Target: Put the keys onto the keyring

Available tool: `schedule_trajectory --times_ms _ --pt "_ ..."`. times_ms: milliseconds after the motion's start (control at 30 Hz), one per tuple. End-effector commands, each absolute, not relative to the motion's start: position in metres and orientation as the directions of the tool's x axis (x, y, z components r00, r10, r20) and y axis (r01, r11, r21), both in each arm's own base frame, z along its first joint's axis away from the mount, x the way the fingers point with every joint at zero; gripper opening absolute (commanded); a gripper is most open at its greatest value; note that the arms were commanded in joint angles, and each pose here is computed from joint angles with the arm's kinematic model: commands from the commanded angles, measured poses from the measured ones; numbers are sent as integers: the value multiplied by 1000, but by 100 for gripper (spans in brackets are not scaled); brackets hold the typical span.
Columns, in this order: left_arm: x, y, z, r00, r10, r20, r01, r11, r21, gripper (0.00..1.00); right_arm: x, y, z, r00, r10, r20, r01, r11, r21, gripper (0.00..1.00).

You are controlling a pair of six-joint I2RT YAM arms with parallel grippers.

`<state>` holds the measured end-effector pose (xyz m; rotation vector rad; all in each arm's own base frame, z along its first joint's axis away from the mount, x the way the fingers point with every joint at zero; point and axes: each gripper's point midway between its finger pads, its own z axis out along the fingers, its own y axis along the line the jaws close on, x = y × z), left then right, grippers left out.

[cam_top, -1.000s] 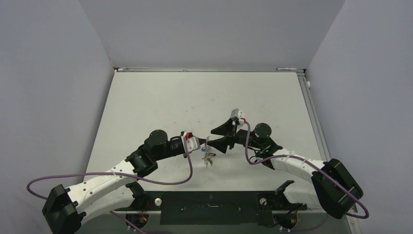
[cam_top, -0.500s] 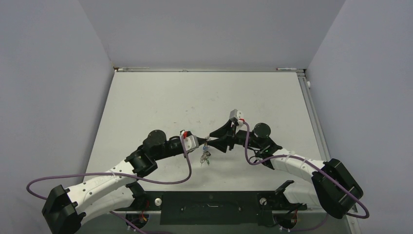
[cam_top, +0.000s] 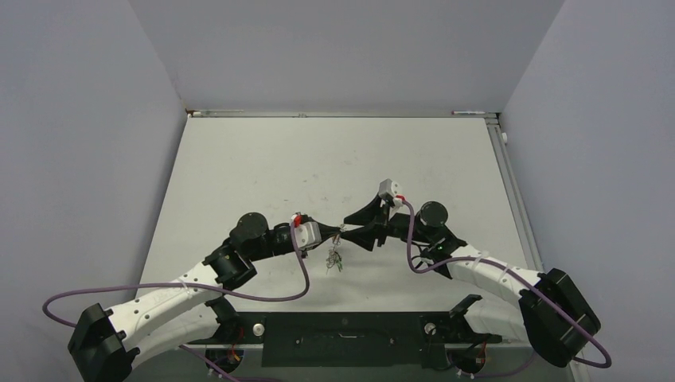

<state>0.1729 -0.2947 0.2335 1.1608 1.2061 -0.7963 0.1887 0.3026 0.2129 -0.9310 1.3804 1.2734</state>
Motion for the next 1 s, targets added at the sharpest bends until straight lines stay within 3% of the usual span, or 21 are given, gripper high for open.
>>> schedule_trajectory --times_ms 0,367,533,767,967 --pt "153 -303 267 280 -25 -960 945 184 271 0 178 307 254 -75 158 -984 -992 90 90 46" --pt "148 -303 280 269 -95 -959 952 180 249 0 166 303 272 -24 163 -986 -995 87 38 60" --pt "147 -302 286 271 -119 -955 951 185 247 0 166 304 273 -17 145 -989 -996 88 30 42" --pt "150 -298 291 282 -129 -951 944 212 251 0 172 297 273 3 139 -990 -986 163 19 54" --pt "149 -297 293 286 -138 -948 943 214 253 0 172 291 274 18 145 -989 -981 196 11 55"
